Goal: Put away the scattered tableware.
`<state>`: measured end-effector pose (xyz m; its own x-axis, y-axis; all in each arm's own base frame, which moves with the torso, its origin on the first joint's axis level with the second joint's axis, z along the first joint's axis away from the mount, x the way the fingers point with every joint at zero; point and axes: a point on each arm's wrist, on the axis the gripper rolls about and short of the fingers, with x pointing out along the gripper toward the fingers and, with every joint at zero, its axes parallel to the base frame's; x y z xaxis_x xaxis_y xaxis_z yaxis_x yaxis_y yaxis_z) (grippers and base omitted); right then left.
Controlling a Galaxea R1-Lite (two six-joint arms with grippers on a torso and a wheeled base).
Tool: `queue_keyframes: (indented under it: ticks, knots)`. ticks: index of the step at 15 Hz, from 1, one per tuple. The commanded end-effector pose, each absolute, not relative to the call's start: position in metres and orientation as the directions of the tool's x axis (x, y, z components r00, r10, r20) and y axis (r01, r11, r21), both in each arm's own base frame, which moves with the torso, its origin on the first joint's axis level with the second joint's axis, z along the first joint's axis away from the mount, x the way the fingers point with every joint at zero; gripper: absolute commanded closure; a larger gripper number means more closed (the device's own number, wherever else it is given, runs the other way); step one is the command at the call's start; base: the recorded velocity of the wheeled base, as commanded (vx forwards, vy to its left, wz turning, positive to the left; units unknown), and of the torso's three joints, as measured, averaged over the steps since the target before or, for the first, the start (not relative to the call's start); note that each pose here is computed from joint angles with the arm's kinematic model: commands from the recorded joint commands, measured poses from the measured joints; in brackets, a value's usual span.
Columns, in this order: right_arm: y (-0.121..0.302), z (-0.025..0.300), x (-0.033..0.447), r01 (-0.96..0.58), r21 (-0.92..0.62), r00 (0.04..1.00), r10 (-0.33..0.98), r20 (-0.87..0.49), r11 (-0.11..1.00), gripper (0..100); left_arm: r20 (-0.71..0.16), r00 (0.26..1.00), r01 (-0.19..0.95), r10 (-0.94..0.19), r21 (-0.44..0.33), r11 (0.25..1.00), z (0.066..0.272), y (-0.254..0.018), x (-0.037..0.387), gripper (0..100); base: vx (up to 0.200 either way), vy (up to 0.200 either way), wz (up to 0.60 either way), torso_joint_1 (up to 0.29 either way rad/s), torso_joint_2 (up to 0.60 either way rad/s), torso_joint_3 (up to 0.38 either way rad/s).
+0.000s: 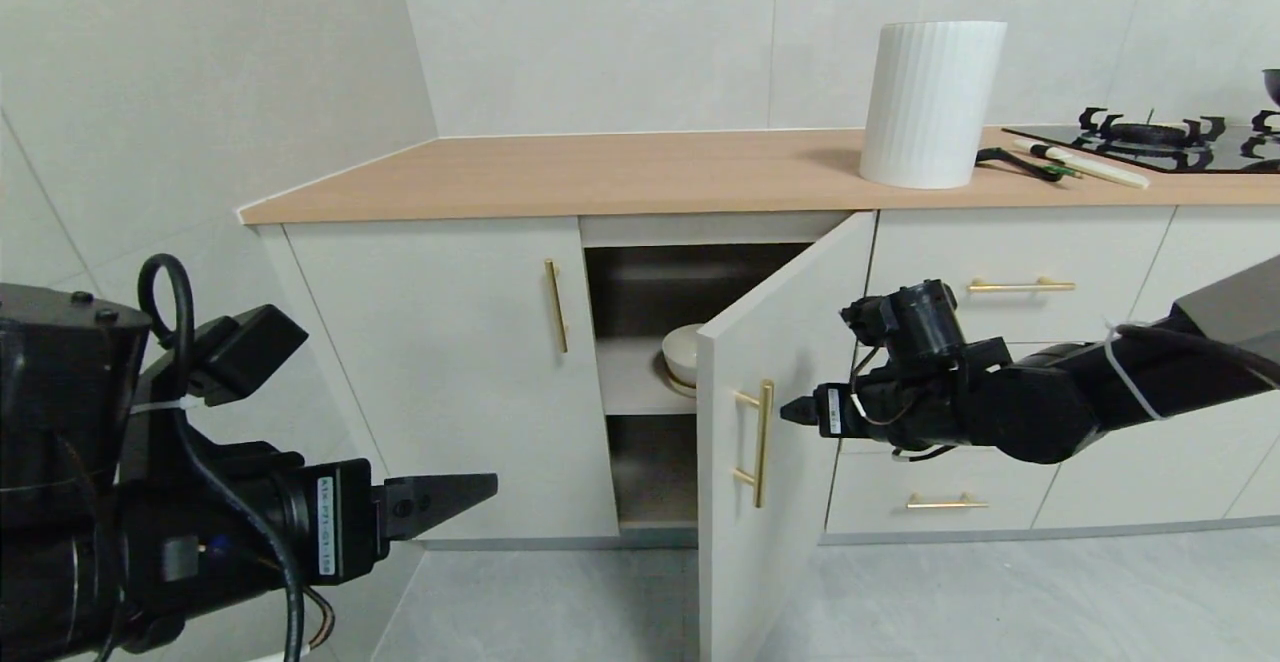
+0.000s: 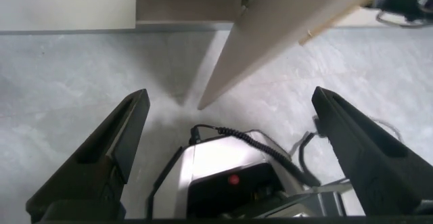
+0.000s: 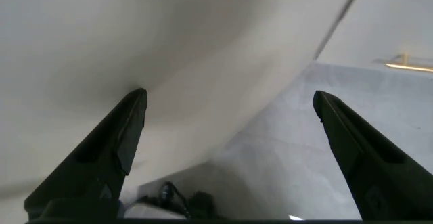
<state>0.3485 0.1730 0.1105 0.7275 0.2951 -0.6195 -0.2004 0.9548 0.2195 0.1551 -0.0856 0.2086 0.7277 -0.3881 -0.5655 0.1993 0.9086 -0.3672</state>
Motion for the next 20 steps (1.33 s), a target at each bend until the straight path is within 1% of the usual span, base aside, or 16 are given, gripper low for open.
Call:
queue_keyframes:
  ticks: [1, 6, 9, 15, 20]
  knots:
    - [0.175, 0.098, 0.353, -0.193, 0.216, 0.714, 0.288, -0.638, 0.957, 0, -0.571, 0.724, 0.207, -0.387, -0.355, 0.911, 0.207, -0.085, 0.154, 0, 0.200, 0.000, 0.00, -0.002, 0.00, 0.002]
    - [0.180, 0.100, 0.362, -0.135, 0.294, 0.730, 0.295, -0.616, 0.946, 0, -0.571, 0.726, 0.205, -0.383, -0.352, 0.913, 0.207, -0.086, 0.155, 0, 0.200, 0.000, 0.00, 0.001, 0.00, 0.008]
    - [0.185, 0.105, 0.364, -0.111, 0.347, 0.740, 0.311, -0.597, 0.931, 0, -0.569, 0.726, 0.207, -0.385, -0.353, 0.912, 0.207, -0.086, 0.155, 0, 0.000, 0.000, 0.00, 0.000, 0.00, 0.000]
    - [0.199, 0.110, 0.388, 0.003, 0.519, 0.775, 0.326, -0.542, 0.854, 0, -0.573, 0.725, 0.203, -0.382, -0.353, 0.913, 0.206, -0.086, 0.155, 0, 0.000, 0.000, 0.00, 0.000, 0.00, 0.000]
    - [0.201, 0.106, 0.402, 0.062, 0.574, 0.791, 0.311, -0.527, 0.816, 0, -0.576, 0.723, 0.202, -0.382, -0.352, 0.914, 0.205, -0.086, 0.155, 0, 0.000, 0.000, 0.00, 0.000, 0.00, 0.000]
